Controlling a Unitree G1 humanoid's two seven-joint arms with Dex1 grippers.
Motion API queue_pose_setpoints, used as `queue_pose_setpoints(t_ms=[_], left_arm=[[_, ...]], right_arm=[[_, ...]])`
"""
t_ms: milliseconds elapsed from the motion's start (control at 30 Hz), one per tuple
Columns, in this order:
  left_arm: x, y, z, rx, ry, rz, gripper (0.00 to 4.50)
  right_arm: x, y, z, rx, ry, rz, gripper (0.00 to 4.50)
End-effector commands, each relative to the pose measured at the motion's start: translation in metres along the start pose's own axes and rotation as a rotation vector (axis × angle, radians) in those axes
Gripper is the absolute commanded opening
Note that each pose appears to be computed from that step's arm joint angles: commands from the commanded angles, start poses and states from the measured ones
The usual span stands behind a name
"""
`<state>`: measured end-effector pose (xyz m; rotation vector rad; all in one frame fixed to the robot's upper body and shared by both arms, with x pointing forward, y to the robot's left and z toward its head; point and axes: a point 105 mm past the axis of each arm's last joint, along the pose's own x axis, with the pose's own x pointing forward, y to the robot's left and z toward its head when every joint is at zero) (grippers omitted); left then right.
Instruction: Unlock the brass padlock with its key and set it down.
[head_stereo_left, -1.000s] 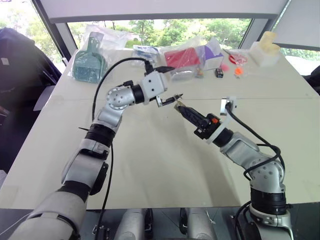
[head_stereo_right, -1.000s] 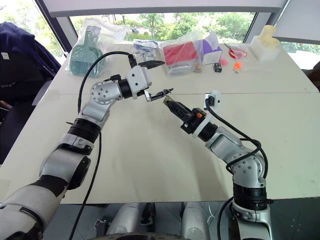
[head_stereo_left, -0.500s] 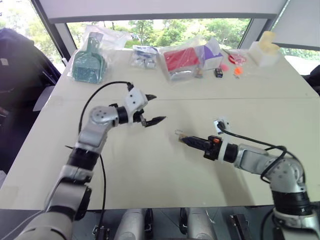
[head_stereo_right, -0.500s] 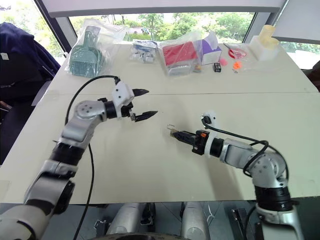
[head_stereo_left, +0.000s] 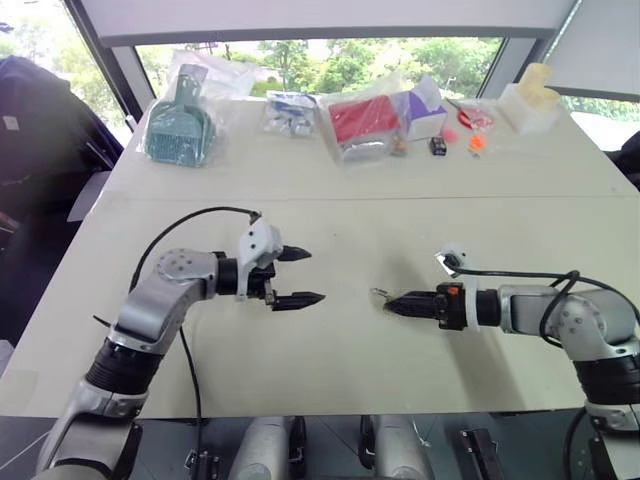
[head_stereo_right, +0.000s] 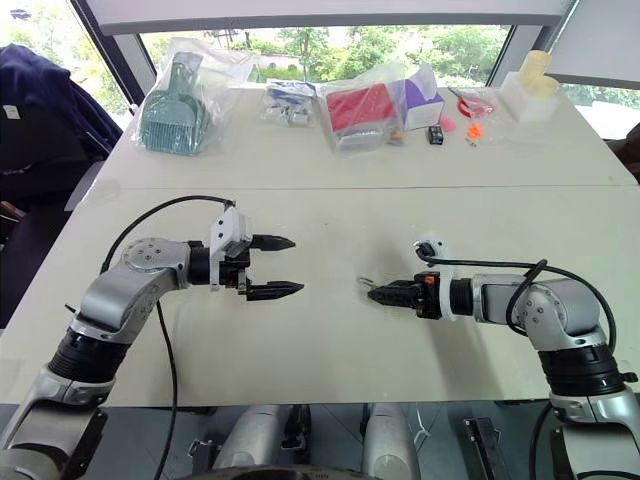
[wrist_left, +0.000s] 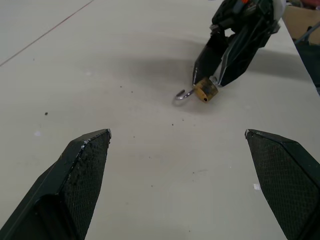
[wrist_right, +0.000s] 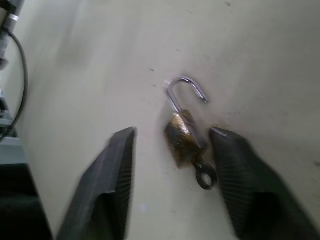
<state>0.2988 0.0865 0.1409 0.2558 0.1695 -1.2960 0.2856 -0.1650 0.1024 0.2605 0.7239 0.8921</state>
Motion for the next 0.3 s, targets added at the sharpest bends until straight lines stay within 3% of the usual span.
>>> queue_pose_setpoints(t_ms=[33, 300], left_arm=[[-0.008, 0.001, 0.002, 0.018, 0.001, 0.012, 4.50], [-0.019, -0.013, -0.013, -0.080, 0.030, -0.005, 4.50]], right_arm=[[-0.033, -0.024, 0.013, -0.117, -0.029, -0.193, 4.44], [-0.098, -0.012, 0.006, -0.346, -0.064, -0.344, 4.44]])
